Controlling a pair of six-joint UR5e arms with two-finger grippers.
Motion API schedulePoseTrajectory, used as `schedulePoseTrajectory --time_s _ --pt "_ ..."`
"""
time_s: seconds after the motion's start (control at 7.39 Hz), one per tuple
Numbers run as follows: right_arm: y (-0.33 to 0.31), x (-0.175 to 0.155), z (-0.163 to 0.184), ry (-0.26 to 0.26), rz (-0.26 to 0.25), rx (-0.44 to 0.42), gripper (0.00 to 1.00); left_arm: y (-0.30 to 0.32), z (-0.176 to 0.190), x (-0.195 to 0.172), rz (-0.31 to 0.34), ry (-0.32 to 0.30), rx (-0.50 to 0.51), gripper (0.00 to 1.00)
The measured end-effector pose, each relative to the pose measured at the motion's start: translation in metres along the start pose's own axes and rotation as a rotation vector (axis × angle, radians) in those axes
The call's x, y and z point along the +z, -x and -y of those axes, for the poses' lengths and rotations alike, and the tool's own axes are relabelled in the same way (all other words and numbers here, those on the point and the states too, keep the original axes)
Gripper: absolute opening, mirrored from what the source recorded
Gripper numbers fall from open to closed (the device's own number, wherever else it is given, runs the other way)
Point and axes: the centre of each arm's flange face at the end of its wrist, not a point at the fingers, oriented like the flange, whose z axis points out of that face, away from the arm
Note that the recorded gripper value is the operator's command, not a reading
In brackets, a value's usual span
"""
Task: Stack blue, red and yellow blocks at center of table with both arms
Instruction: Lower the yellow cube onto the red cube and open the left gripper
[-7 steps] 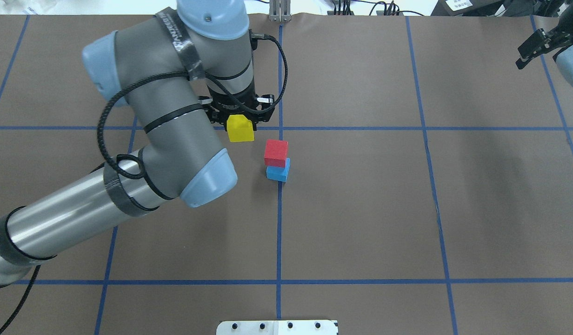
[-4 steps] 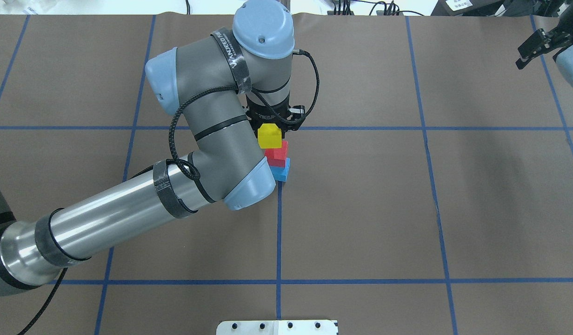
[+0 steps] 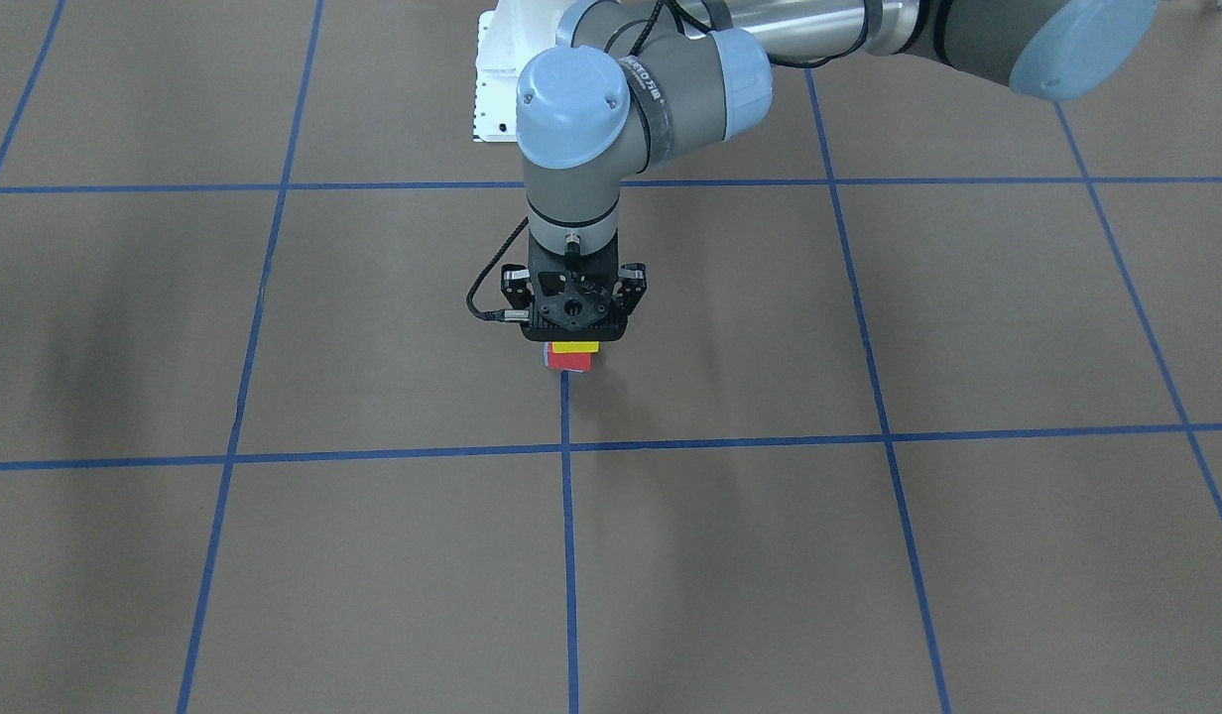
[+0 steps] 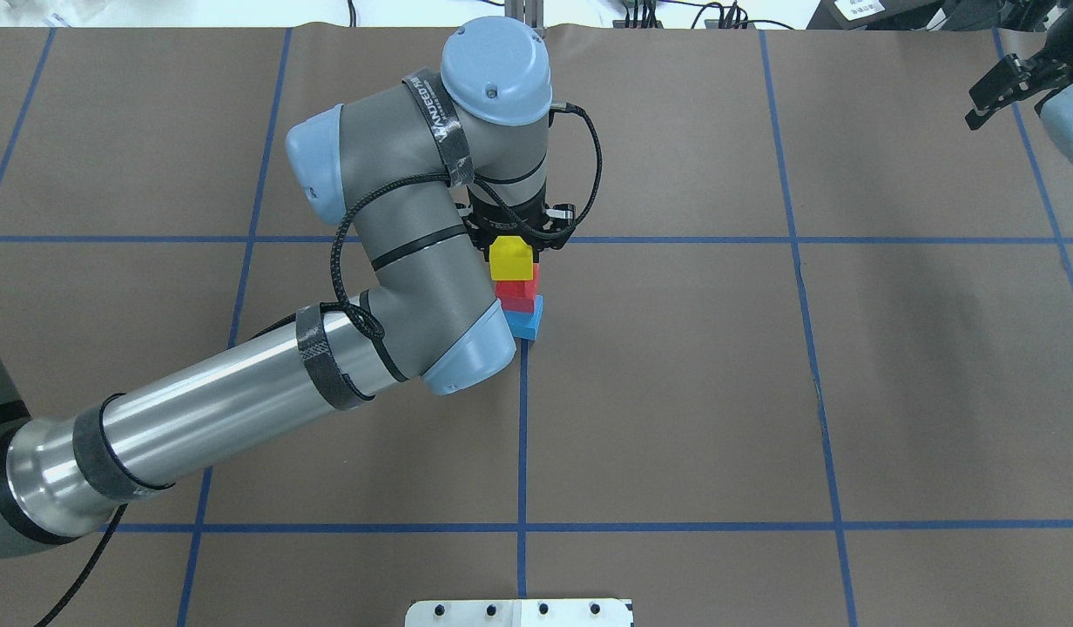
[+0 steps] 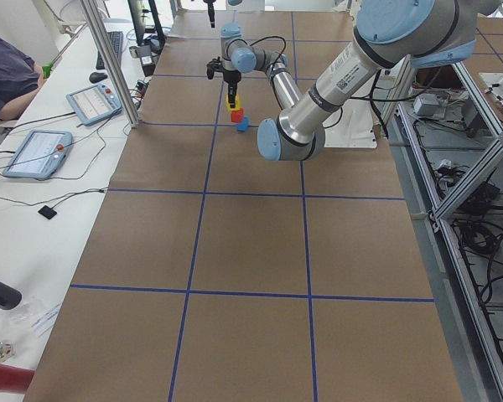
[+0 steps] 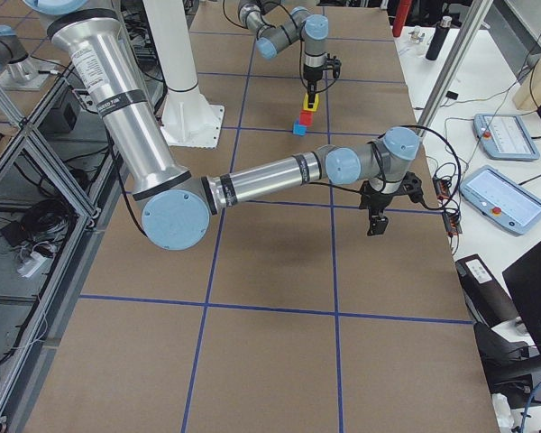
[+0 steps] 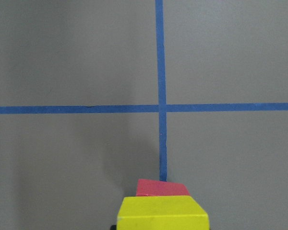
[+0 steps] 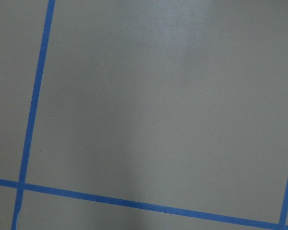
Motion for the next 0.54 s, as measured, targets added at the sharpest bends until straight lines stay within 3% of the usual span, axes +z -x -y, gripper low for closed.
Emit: schedulePoseTrajectory --time_s 0.54 --pt "0.0003 0.0002 0.0001 0.000 -0.001 -0.001 1.00 -0.0006 -0.0086 0.0131 -0.002 0.011 0.011 0.00"
